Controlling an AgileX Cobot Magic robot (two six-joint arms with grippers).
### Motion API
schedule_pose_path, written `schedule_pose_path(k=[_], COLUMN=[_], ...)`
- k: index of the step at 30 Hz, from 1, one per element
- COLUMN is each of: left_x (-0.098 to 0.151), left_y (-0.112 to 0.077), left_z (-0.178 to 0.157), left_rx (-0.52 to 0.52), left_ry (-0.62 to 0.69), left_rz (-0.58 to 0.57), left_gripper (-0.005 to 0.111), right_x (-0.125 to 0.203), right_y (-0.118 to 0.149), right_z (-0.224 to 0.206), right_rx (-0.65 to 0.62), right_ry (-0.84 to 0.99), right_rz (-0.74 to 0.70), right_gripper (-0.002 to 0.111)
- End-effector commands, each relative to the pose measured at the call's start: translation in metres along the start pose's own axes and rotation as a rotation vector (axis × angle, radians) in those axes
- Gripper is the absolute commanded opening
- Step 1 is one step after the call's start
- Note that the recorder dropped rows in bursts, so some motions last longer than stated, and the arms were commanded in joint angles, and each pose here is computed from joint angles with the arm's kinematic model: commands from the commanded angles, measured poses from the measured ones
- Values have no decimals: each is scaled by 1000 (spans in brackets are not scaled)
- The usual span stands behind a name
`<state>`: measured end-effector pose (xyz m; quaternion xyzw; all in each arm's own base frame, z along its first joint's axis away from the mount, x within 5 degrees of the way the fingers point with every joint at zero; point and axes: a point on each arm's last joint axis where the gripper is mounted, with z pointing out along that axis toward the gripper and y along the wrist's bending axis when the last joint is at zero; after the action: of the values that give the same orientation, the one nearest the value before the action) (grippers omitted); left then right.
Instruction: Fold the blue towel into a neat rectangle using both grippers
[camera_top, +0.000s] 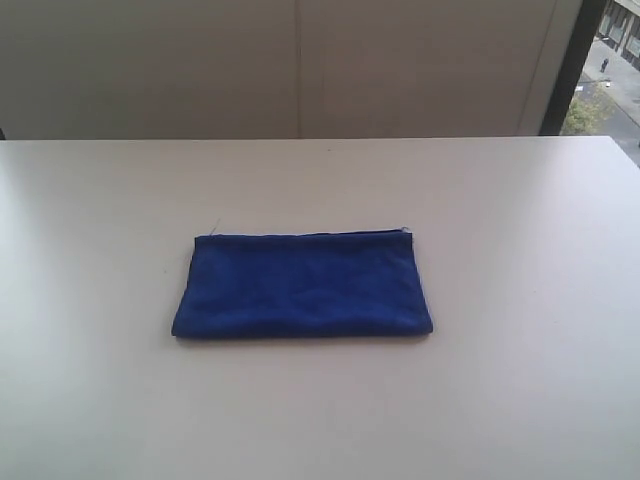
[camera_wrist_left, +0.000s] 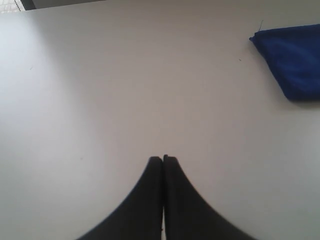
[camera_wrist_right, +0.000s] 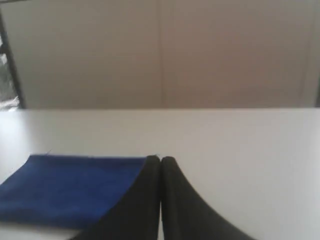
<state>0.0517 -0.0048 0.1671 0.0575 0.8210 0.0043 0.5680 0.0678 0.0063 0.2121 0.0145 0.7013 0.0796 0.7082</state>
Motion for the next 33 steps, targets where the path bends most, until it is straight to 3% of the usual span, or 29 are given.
schedule_pose_path(k=[1,6,11,33], left_x=[0,0,0,0], left_y=[0,0,0,0], left_z=[0,0,0,0], left_rx=[3,2,2,3], left_ry=[-4,-8,-7,-4], left_rz=[-8,-8,-6,-6], left_gripper=[0,0,0,0], right_x=[2,23,26,28], right_y=[-11,-23,-24,-14], right_z=[-13,-18,-19,-16], right_rx=[185,371,382,201], right_ry=[-42,188,234,253], right_rz=[-6,-21,-43,-56], right_gripper=[0,0,0,0])
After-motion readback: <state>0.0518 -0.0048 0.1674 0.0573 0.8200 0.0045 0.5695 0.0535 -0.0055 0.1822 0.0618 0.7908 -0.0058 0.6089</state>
